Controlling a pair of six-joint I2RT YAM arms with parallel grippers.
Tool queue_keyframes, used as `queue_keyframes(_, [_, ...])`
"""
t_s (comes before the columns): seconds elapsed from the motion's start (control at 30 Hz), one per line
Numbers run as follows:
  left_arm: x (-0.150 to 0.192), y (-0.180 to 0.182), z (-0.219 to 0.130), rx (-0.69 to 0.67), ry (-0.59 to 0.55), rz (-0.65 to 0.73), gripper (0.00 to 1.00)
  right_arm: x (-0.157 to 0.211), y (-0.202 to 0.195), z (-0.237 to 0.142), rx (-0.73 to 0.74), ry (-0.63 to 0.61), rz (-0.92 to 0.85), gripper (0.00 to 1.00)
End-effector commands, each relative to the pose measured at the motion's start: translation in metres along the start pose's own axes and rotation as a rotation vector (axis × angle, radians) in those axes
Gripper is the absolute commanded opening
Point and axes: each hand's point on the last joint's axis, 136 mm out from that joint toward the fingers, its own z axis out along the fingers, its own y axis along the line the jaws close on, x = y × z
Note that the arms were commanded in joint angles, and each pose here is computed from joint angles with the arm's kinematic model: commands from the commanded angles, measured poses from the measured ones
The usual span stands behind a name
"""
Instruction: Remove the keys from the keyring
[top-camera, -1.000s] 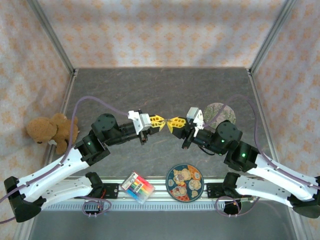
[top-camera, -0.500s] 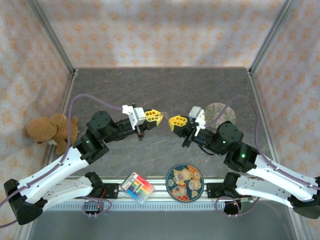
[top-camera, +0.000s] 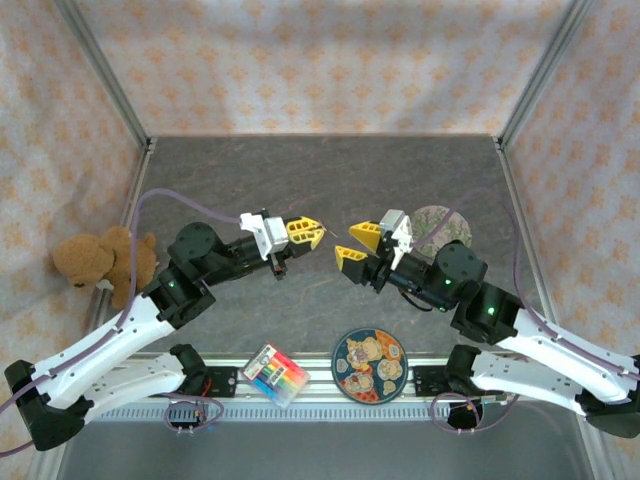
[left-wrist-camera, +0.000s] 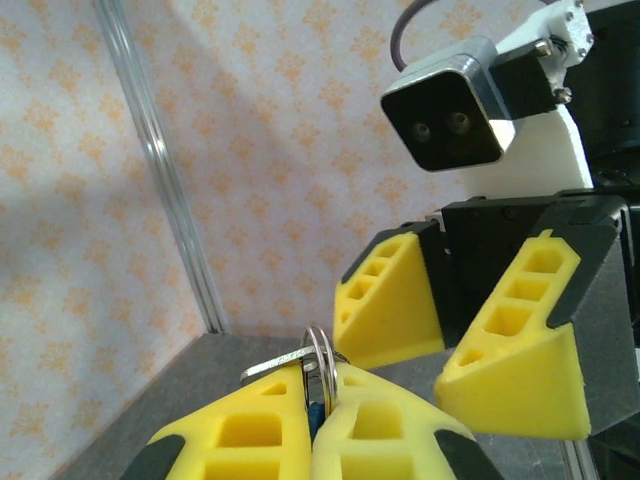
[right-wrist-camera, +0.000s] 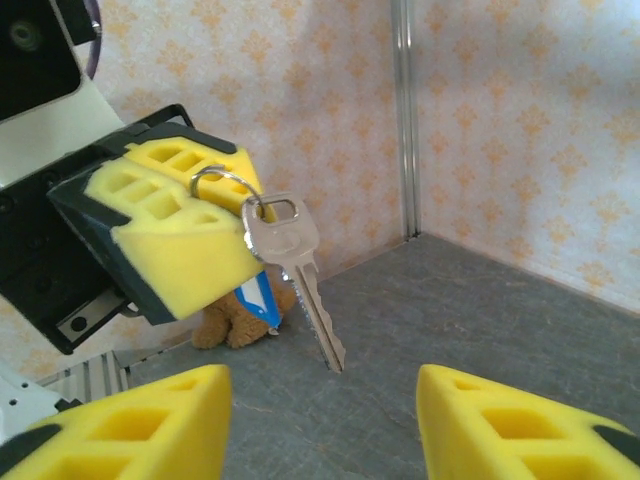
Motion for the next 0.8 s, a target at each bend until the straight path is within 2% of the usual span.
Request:
queue_keyframes(0.0, [-0.023,-0.004,-0.006,0.012,-0.048,0.066,0.0,-0.023,-0.009,-0.01,0.052,-0.029,0.073,0.64])
queue_keyframes(0.03, [-0.021,-0.004,-0.006,0.013,-0.037,0.07,0.0,-0.025,-0.01,-0.012,0.049,-0.024,0.097,0.69])
queue_keyframes(0.1, [-0.018,-0.006,-0.007,0.022,-0.013,0.074,0.0,-0.027,-0.008,-0.015,0.018,-0.006,0.151,0.86])
queue_keyframes(0.2, [-0.013,-0.006,-0.007,0.023,0.009,0.069,0.0,-0.031,-0.008,-0.015,-0.022,0.033,0.25,0.93])
queue_keyframes(0.23, [-0.01,-0.004,-0.007,0.018,0.018,0.068,0.0,-0.031,-0.011,-0.013,-0.032,0.044,0.301,1.0])
queue_keyframes(0.33, [0.0,0.011,-0.006,-0.037,0.05,0.048,0.0,-0.033,-0.028,0.0,-0.095,0.074,0.487,1.0])
queue_keyframes(0.47, [0.012,0.043,-0.002,-0.106,0.041,-0.035,0.0,-0.016,-0.081,0.025,-0.048,0.089,0.71,1.0])
queue_keyframes(0.57, [0.018,0.064,0.006,-0.121,0.031,-0.09,0.0,0.001,-0.108,0.043,-0.021,0.106,0.795,1.0])
queue_keyframes(0.63, [0.019,0.069,0.012,-0.104,0.015,-0.116,0.0,0.008,-0.115,0.052,-0.038,0.116,0.807,0.96])
queue_keyframes(0.77, [0.021,0.079,0.023,-0.061,-0.008,-0.149,0.0,-0.001,-0.116,0.063,-0.173,0.075,0.867,0.9])
